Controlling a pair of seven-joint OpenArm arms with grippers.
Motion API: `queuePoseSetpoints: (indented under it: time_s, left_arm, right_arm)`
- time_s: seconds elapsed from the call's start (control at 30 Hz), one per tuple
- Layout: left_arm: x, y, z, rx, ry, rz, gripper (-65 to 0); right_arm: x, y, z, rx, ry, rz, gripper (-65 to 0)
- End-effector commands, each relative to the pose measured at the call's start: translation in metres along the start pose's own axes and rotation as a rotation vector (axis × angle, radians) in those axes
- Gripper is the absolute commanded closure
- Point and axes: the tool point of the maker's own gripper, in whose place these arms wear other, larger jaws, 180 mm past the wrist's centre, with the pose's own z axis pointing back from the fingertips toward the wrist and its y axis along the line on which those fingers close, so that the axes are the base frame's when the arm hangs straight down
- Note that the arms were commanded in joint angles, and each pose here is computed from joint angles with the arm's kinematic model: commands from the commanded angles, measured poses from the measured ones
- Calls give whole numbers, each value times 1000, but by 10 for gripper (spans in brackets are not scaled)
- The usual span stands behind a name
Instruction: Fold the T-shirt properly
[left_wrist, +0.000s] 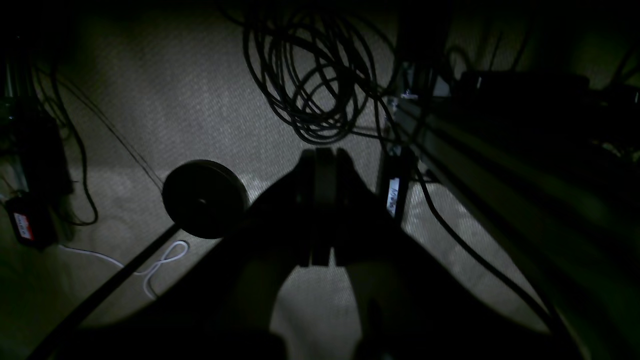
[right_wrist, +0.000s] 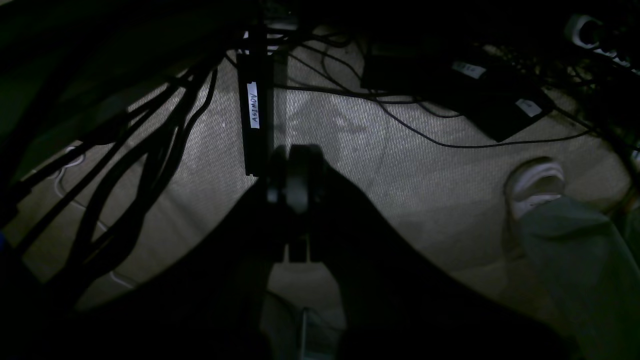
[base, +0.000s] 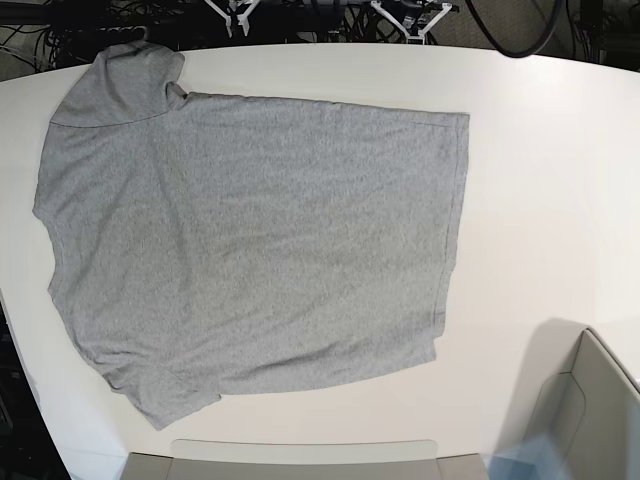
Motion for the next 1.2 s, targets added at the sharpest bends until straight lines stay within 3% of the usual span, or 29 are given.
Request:
queuePoseSetpoints:
  time_s: [0.0,0.9,1.17]
  left_arm:
    - [-6,1,2,-1,2,-20,-1]
    - [1,1,0,1,-13,-6,-1]
    - [7,15,0,20,-22,-14,0]
  right_arm:
    - [-7,-1,1,1,9,-2,0]
    - [-2,-6,1,-6,0,7,0]
    - [10,-1,6,3,-76,17,0]
